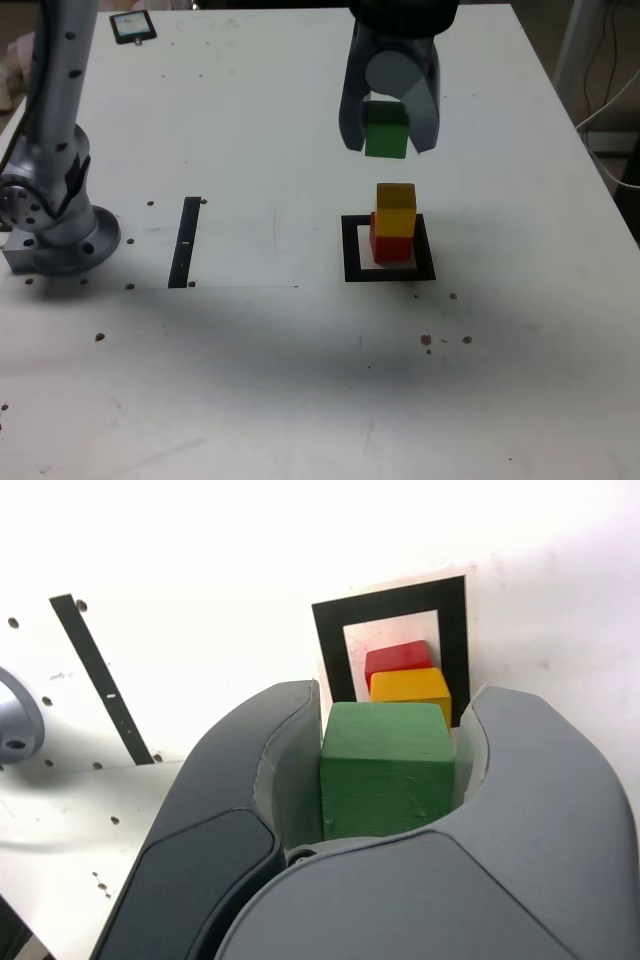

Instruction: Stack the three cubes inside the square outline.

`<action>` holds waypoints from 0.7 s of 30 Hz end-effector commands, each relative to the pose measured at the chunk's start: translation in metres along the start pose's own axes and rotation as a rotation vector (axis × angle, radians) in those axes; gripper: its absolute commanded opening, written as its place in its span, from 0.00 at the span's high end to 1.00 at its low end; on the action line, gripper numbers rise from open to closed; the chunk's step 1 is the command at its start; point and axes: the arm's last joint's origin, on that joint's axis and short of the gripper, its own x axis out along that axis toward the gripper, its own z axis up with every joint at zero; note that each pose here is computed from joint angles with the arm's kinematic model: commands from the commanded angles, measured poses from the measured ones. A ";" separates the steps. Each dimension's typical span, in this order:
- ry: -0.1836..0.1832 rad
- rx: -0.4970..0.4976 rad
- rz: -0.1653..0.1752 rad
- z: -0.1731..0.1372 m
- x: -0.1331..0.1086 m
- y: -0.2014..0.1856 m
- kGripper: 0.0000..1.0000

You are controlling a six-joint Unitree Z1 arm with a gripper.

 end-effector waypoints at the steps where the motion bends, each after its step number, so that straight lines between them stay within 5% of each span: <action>1: 0.002 -0.004 -0.003 -0.004 -0.001 -0.003 0.81; 21: 0.004 -0.014 -0.014 0.004 0.005 -0.017 0.81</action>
